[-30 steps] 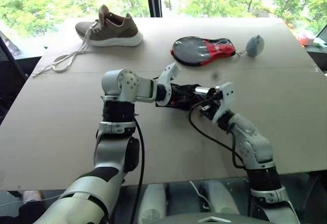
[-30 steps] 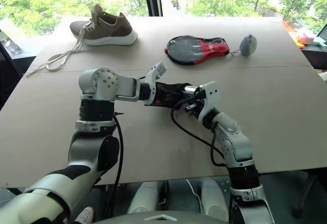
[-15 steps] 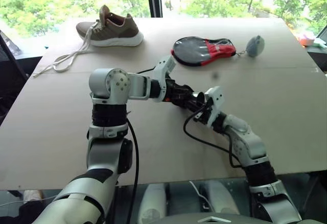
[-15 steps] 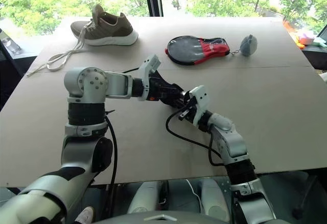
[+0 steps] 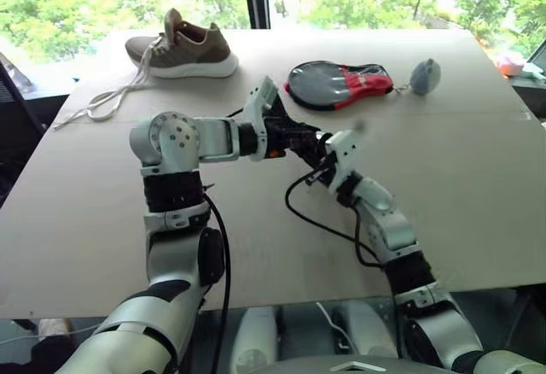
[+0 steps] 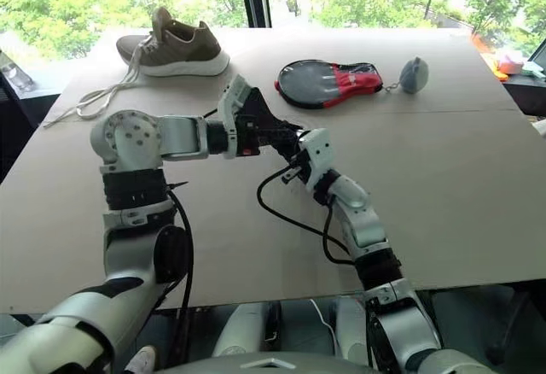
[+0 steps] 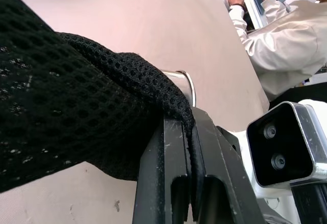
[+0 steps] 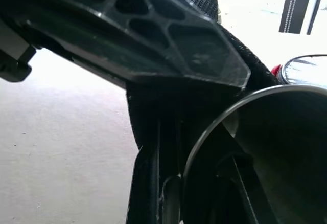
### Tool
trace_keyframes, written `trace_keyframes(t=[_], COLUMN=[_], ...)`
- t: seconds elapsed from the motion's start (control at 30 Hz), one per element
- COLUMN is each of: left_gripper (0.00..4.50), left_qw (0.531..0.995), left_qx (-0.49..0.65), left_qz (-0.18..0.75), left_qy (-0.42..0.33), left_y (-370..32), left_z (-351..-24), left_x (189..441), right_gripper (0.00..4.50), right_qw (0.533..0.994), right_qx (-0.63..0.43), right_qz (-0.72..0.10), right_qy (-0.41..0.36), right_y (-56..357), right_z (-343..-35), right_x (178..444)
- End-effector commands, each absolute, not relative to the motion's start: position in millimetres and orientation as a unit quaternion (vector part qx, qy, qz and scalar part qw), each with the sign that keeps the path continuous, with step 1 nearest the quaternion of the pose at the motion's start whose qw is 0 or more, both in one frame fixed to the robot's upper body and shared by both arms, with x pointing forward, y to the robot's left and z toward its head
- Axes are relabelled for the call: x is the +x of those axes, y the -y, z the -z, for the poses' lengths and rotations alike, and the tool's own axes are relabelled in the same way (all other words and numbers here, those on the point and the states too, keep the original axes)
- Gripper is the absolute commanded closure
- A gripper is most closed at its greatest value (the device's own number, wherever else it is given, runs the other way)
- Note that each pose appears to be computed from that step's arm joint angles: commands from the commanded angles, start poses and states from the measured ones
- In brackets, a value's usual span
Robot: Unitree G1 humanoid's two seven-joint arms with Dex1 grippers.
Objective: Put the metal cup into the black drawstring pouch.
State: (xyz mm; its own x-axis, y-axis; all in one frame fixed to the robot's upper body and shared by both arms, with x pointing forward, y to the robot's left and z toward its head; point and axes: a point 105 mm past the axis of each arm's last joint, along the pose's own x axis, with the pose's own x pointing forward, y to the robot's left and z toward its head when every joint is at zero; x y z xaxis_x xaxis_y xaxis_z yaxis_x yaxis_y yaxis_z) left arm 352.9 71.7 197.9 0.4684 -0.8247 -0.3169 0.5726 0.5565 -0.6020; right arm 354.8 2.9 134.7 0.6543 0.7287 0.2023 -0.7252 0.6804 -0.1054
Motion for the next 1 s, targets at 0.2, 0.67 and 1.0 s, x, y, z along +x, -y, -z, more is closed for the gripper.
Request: trace_keyframes(t=[0.2,0.67,1.0], left_gripper=[4.50,4.50,4.50], left_qw=[0.825,0.849,0.822], left_qx=[-0.219,-0.297,-0.329], left_qz=[0.433,0.414,0.424], left_qy=[-0.290,-0.144,-0.192], left_y=[-57,-51,-40], left_z=[-211,-232,-215], left_x=[354,357,338], right_gripper=[4.45,4.45,4.45], right_qw=[0.863,0.829,0.901], right_qx=[-0.030,-0.156,0.149], right_qz=[-0.465,-0.491,-0.374], right_qy=[0.195,0.218,0.160], right_y=[-38,-54,-16], right_z=[-169,-157,-190], right_x=[340,331,380])
